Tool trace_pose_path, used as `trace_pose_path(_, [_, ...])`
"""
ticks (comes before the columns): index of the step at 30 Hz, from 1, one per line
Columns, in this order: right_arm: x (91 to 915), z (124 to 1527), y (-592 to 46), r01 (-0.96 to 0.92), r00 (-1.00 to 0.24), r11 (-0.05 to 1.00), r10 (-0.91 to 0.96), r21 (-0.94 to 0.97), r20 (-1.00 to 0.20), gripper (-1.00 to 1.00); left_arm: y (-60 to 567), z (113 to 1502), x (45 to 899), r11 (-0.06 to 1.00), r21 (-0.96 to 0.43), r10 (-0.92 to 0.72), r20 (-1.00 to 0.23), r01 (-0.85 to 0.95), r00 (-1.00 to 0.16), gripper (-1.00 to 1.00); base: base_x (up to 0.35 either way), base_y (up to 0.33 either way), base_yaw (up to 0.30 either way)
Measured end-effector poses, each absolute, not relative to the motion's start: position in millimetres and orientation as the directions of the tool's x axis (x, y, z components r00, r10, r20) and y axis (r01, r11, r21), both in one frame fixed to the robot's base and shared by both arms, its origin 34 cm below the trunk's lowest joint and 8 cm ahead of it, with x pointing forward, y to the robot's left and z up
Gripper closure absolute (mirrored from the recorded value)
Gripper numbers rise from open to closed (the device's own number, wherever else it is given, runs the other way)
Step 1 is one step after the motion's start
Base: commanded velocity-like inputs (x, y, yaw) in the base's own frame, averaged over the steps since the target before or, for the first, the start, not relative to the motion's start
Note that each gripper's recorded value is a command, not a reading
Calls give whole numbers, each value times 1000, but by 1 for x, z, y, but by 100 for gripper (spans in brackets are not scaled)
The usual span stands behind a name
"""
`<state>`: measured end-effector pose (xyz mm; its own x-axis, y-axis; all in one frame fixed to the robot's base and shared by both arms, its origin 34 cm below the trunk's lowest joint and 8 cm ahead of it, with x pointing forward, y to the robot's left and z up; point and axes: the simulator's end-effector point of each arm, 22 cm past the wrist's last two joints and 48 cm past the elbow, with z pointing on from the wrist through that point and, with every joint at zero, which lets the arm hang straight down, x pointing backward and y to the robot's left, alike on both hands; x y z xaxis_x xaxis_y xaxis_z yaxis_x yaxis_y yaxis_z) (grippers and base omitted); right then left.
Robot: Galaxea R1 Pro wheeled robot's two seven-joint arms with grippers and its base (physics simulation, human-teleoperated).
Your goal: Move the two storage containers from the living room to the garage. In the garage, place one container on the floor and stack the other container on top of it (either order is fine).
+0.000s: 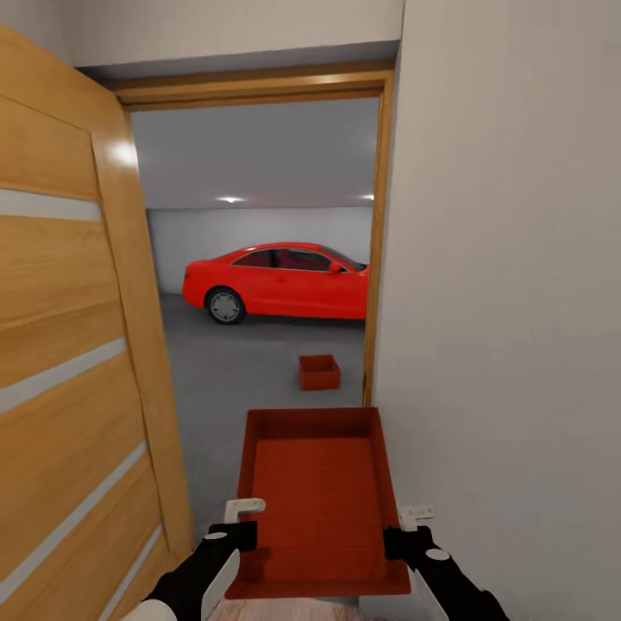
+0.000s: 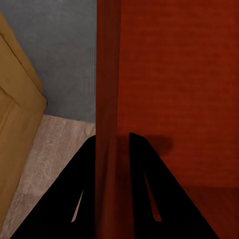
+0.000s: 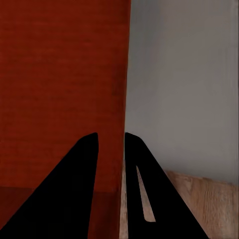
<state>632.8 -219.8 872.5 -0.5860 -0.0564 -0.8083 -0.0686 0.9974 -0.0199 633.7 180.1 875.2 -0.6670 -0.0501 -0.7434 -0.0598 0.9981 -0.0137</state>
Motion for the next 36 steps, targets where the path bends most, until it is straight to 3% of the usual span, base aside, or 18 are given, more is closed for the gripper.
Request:
trace_pose_path(14, [633, 872, -219, -69, -586, 997, -57, -20, -808, 100, 181, 875, 634, 998, -13, -50, -743, -60, -667, 100, 0, 222, -48])
trace_pose_path(26, [633, 872, -220, -69, -586, 997, -56, -20, -808, 100, 180, 875, 634, 998, -13, -50, -743, -60, -667, 100, 0, 18, -3])
trace_pose_path(36, [633, 873, -220, -69, -586, 997, -56, -20, -808, 100, 180, 875, 634, 998, -14, -50, -743, -60, -667, 100, 0, 0, -217])
